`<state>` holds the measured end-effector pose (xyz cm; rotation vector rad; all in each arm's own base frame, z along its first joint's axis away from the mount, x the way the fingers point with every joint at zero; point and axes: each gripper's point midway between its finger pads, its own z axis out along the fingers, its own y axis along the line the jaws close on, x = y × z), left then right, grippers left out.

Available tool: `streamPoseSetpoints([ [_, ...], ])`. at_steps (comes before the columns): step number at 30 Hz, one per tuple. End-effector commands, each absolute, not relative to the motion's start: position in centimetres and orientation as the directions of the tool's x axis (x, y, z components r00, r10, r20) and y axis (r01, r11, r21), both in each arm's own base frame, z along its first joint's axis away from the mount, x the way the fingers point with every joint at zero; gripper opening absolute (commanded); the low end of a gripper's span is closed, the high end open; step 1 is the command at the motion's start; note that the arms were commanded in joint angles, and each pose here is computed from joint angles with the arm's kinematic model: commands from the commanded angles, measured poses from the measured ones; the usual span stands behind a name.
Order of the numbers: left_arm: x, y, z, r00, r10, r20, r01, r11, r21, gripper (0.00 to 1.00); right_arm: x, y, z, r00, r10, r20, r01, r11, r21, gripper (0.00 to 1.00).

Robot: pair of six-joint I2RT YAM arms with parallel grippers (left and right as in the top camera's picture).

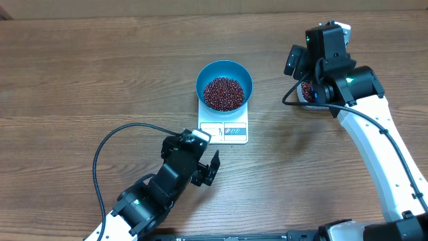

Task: Scoop item into bowl and weigh 150g on scale

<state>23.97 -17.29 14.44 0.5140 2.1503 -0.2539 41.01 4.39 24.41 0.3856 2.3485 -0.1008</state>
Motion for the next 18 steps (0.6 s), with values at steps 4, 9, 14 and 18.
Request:
streamPoseSetpoints([
  [4, 23.6, -17.7, 14.4, -0.537, 0.254, -0.805, 0.456, 0.890, -0.023, 0.99, 41.2, 4.4, 26.2, -0.645, 0.258, -0.719, 0.305, 0.950, 0.067, 1.00],
  [9, 23.6, -17.7, 14.4, -0.537, 0.255, -0.804, 0.458, 0.889, -0.025, 1.00, 41.2, 4.4, 26.2, -0.645, 0.258, -0.719, 0.305, 0.950, 0.067, 1.00],
  [14, 23.9, -17.8, 14.8, -0.524, 0.243, -0.816, 0.453, 0.891, -0.025, 1.00, 41.2, 4.4, 26.2, -0.645, 0.258, -0.719, 0.305, 0.950, 0.067, 1.00],
  [18, 25.3, -17.4, 16.6, -0.452, 0.216, -0.865, 0.411, 0.912, 0.013, 1.00, 41.2, 4.4, 26.2, -0.645, 0.258, -0.719, 0.305, 0.950, 0.067, 1.00],
])
